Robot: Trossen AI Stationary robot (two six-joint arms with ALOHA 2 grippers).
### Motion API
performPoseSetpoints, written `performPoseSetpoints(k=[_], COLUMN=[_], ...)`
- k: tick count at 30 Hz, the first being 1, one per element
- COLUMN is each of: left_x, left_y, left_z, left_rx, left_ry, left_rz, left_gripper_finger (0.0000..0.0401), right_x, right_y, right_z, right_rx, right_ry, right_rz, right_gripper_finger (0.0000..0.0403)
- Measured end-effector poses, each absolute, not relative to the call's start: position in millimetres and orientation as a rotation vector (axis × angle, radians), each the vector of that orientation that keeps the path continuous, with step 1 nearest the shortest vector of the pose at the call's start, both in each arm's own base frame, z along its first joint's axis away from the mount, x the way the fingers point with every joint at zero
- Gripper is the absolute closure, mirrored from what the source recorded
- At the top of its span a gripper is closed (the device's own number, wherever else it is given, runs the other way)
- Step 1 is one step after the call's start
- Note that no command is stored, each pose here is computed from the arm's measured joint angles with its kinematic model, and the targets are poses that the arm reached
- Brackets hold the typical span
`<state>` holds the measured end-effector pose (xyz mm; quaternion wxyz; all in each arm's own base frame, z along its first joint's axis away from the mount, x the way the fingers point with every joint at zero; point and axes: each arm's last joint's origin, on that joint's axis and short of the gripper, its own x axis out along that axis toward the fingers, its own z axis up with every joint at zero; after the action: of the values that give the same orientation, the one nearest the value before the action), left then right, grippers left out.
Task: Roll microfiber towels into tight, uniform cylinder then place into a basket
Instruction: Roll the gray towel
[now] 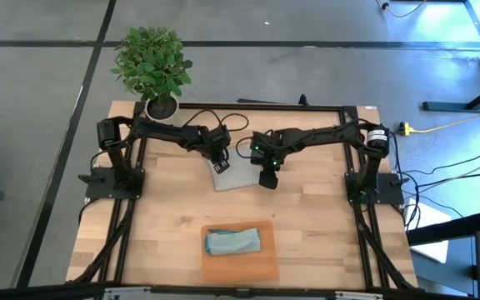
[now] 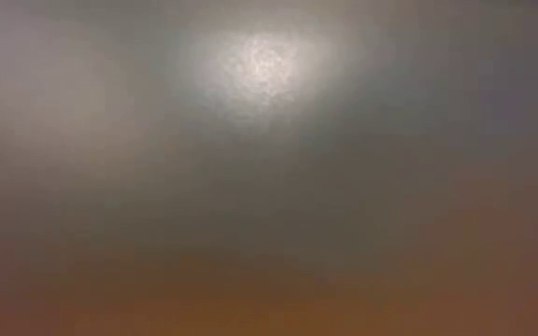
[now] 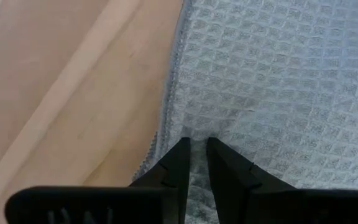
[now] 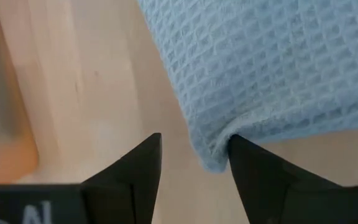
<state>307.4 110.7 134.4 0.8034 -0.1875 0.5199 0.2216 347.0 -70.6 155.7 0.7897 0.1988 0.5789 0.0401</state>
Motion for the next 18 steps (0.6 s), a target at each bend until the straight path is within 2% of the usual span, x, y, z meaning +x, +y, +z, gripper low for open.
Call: performPoseSetpoints(k=[7, 18], left_x=[308, 319], left_y=[105, 64], left_z=[134, 134], left_rx=[-0.426, -0.46], left_ry=[1.126, 1.142], left_rz=[0.433, 0.333], left_gripper_finger=[0.0348, 0.0348], right_x=[349, 332], right_y=[-79, -109], right_z=[151, 128], right_rx=[0.371, 0.401], right_ry=[1.199, 1.112], right_rz=[0.012, -0.07], right_gripper_finger=[0.0217, 0.0217])
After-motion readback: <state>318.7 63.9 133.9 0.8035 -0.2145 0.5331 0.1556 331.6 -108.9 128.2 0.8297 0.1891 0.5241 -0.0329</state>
